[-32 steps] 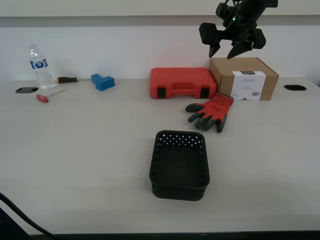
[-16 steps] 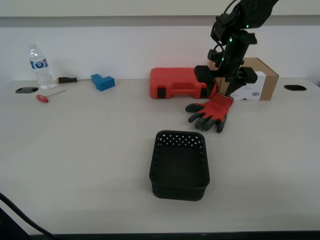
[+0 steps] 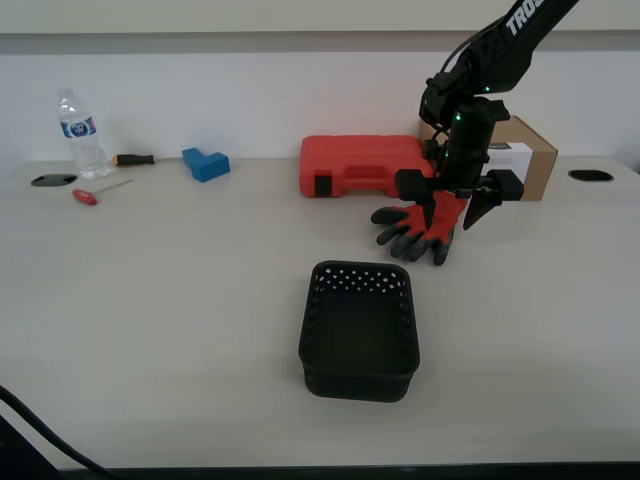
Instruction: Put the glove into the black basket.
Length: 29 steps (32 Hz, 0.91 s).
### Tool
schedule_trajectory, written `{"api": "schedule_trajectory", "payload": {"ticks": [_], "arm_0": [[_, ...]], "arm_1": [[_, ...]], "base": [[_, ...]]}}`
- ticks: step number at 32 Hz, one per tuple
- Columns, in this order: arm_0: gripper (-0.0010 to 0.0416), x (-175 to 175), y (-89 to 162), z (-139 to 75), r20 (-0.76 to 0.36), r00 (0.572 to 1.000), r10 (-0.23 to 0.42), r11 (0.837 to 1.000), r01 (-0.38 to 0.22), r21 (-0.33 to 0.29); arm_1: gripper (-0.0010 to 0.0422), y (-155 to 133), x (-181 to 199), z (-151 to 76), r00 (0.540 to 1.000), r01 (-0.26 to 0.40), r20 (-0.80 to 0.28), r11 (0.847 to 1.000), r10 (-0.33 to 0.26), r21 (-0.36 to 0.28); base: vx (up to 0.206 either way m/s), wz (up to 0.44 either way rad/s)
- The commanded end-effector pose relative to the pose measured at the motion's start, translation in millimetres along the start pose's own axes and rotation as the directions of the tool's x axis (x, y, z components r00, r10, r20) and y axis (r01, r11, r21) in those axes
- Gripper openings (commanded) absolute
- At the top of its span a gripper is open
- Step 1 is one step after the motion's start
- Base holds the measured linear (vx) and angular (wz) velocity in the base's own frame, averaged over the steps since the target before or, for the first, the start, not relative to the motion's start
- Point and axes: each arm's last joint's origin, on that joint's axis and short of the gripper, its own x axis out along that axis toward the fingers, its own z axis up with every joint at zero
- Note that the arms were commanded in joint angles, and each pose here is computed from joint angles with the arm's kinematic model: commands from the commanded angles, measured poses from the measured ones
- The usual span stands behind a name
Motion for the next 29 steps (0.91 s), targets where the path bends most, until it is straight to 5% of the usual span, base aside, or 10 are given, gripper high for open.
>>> {"api": "schedule_trajectory", "payload": {"ticks": [1, 14, 23, 29], "arm_0": [[0.0295, 0, -1, 0, 0.005, 1.000, -0.007, 1.000, 0.007, 0.018], [0.0295, 31, 2, 2, -0.087, 0.996, 0.029, 0.998, -0.024, 0.065], [0.0216, 30, 2, 5, -0.067, 0.998, 0.023, 0.995, -0.016, 0.094], [0.0221, 45, -1, -1, -0.095, 0.996, -0.004, 0.995, 0.013, 0.094]], "arm_1": [[0.0000, 0, 0, 1, 1.000, 0.000, 0.006, 1.000, 0.000, 0.001], [0.0000, 0, 0, 0, 1.000, 0.000, 0.002, 1.000, 0.000, 0.001], [0.0000, 0, 0, 0, 1.000, 0.000, 0.002, 1.000, 0.000, 0.001], [0.0000, 0, 0, 0, 1.000, 0.000, 0.002, 1.000, 0.000, 0.001]], "base": [[0.000, 0.000], [0.000, 0.000], [0.000, 0.000], [0.000, 0.000]]}}
